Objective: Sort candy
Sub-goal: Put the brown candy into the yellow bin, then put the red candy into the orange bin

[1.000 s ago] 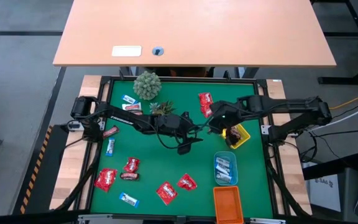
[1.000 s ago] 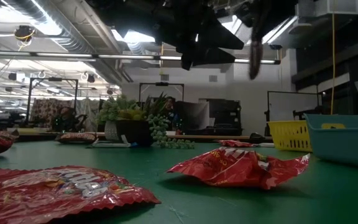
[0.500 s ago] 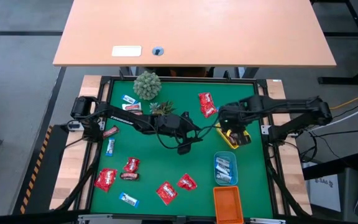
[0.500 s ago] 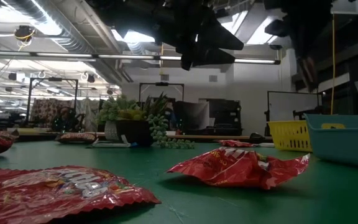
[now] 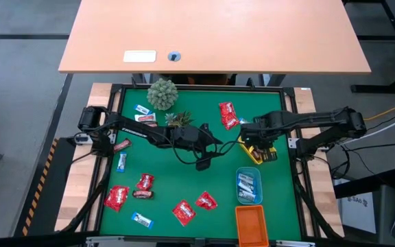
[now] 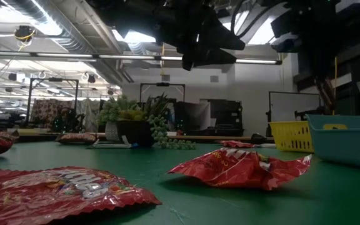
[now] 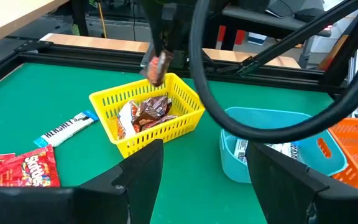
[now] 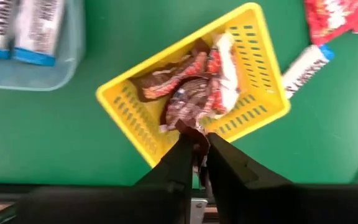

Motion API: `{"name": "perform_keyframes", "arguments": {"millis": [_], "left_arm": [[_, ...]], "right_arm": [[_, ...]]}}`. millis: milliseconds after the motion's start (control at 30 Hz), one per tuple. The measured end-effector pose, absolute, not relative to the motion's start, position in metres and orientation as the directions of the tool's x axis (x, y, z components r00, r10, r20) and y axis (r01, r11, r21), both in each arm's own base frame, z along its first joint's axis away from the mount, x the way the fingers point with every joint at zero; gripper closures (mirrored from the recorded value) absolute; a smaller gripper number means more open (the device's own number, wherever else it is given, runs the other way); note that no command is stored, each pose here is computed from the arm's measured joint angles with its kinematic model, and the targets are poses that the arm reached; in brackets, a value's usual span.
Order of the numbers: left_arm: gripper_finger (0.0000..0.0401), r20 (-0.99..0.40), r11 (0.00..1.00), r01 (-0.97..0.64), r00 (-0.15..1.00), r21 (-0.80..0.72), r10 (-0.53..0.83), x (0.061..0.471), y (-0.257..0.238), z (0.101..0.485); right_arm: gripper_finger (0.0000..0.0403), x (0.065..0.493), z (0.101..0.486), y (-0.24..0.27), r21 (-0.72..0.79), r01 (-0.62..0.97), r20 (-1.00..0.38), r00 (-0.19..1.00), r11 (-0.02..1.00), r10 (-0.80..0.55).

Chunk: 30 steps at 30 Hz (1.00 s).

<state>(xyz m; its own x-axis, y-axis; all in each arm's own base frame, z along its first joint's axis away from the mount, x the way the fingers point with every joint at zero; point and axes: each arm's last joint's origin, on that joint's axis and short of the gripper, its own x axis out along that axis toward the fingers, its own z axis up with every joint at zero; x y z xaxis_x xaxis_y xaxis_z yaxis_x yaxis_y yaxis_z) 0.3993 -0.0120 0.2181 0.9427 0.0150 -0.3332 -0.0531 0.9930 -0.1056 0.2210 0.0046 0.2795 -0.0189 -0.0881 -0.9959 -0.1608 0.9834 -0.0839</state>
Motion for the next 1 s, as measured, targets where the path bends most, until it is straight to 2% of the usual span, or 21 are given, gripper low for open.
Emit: {"name": "perform_keyframes", "arguments": {"millis": [167,400,533,667,833,1000], "left_arm": [[0.0177,-0.333,0.993,-0.053,0.943,-0.106,0.015,0.399,-0.012,0.218],[0.0177,-0.332,0.993,-0.053,0.943,-0.106,0.015,0.399,-0.012,0.218],[0.0177,-0.331,0.993,-0.054,0.944,-0.106,0.016,0.399,-0.012,0.22],[0.0177,-0.32,0.993,-0.051,0.947,-0.106,0.015,0.394,-0.012,0.23],[0.0177,-0.341,0.993,-0.057,0.94,-0.104,0.018,0.381,-0.01,0.249],[0.0177,-0.387,0.994,-0.06,0.922,-0.093,0.019,0.365,-0.01,0.264]], "right_arm": [[0.0328,0.221,0.28,0.003,-0.144,-0.161,-0.989,-0.015,0.976,-0.148],[0.0262,0.221,0.28,0.003,-0.144,-0.168,-0.989,-0.016,0.975,-0.149],[0.0239,0.223,0.28,0.003,-0.146,-0.191,-0.989,0.002,0.971,-0.149],[0.0233,0.232,0.28,0.003,-0.167,-0.182,-0.984,0.091,0.969,-0.152],[0.0233,0.245,0.283,0.0,-0.293,-0.206,-0.942,0.228,0.934,-0.246],[0.0232,0.263,0.289,-0.017,-0.325,-0.104,-0.879,0.399,0.94,-0.26]]}}
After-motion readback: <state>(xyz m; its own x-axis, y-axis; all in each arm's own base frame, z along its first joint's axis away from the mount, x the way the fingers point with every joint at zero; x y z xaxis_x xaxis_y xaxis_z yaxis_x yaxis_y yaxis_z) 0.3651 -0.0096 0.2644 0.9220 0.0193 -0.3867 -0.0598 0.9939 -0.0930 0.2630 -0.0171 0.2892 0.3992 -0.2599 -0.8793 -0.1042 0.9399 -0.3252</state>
